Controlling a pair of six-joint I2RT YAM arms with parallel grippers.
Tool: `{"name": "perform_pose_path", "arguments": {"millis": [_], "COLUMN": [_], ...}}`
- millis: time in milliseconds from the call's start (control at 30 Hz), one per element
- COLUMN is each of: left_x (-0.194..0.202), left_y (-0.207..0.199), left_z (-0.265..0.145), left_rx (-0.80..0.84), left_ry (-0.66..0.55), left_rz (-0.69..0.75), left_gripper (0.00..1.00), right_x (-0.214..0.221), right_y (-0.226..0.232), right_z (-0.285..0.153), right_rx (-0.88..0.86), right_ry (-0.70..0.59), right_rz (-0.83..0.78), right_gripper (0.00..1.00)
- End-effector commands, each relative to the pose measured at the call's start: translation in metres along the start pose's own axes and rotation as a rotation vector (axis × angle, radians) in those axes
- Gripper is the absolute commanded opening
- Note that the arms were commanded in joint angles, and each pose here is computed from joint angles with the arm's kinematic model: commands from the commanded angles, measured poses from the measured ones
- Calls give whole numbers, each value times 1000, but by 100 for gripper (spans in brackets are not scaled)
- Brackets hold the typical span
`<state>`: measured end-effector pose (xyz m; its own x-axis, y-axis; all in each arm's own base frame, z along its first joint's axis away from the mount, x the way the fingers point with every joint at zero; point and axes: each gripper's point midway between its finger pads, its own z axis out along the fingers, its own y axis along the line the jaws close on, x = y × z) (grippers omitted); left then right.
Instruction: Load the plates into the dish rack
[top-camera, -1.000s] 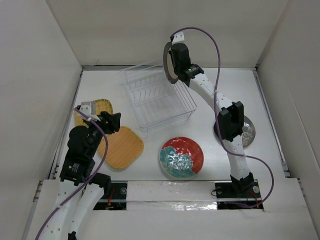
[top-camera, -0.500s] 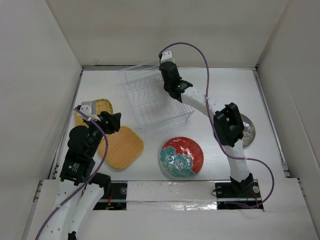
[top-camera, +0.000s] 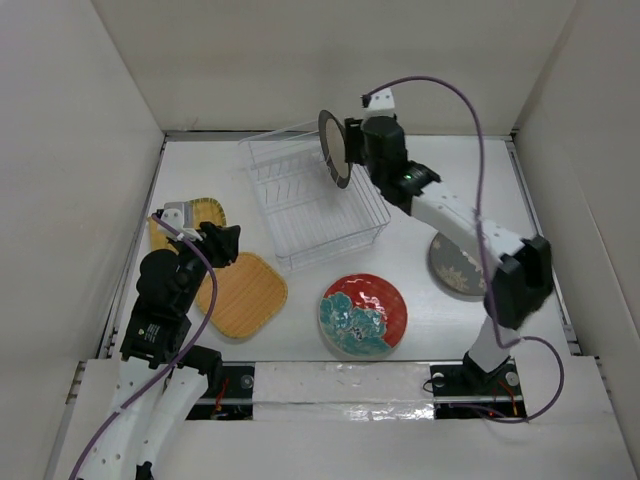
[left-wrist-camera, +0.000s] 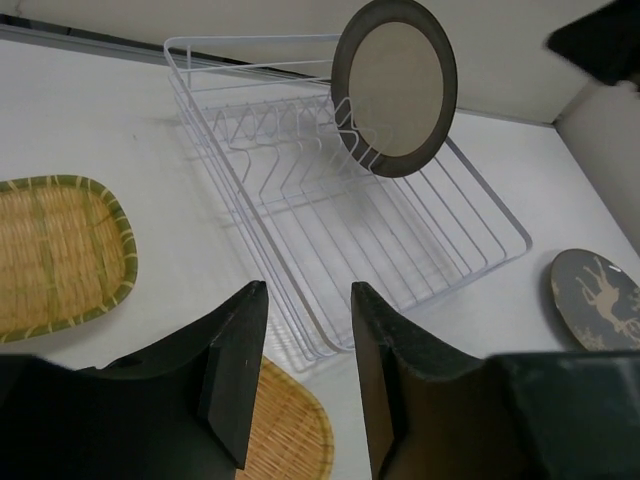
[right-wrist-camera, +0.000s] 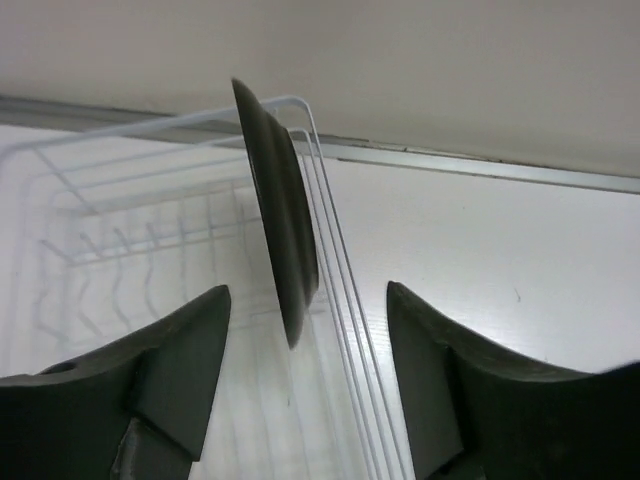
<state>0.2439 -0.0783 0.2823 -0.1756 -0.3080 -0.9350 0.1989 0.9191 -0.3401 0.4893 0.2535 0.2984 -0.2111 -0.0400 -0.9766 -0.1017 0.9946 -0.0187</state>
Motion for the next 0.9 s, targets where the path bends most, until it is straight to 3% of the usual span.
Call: {"name": "perform_pose_path", "arguments": {"millis": [0,33,67,133,167,200,300,433,467,533,700,867], "left_x": [-16,-16,-15,-14,-15,-15,-16,-16,-16,-16,-15,-15], "left_y": [-5,-5,-5,-3,-3,-3,-2,-3,-3,-3,-3,-3], "left_z": [0,-1,0,-1,-1,-1,-1,-1,-1,-1,-2,-1], "left_rx": [25,25,20,14,13,10,5,8,9,10,8,9], "left_ry": [-58,-58,-55,-54,-56,-57,-59,-58,-56,-57,-53,-54], "left_rz": [11,10,8,3,2,2,2,2,2,2,2,2], "left_gripper": [34,29,24,11,7,3,1,7,9,12,14,15], "right_x": [-52,-31,-15,9,58,81,150,225,236,263,293,326], "right_y": [0,-5,-3,-16,-20,-25,-34,-41,-46,-53,-52,-39], "right_z": [-63,-86,-98,-132,-141,-151,-198,-243,-247,-255,-254,-255], "right_rx": [-187,-232,-291,-327,-322,-335,-390,-376,-355,-311,-288,-367], "right_ry": [-132,-120,-87,-30,68,137,332,586,620,699,816,917], "right_rz": [257,283,298,360,352,387,449,530,538,533,534,598], "right_gripper": [55,16,1,0,0,0,0,62,67,72,73,64]}}
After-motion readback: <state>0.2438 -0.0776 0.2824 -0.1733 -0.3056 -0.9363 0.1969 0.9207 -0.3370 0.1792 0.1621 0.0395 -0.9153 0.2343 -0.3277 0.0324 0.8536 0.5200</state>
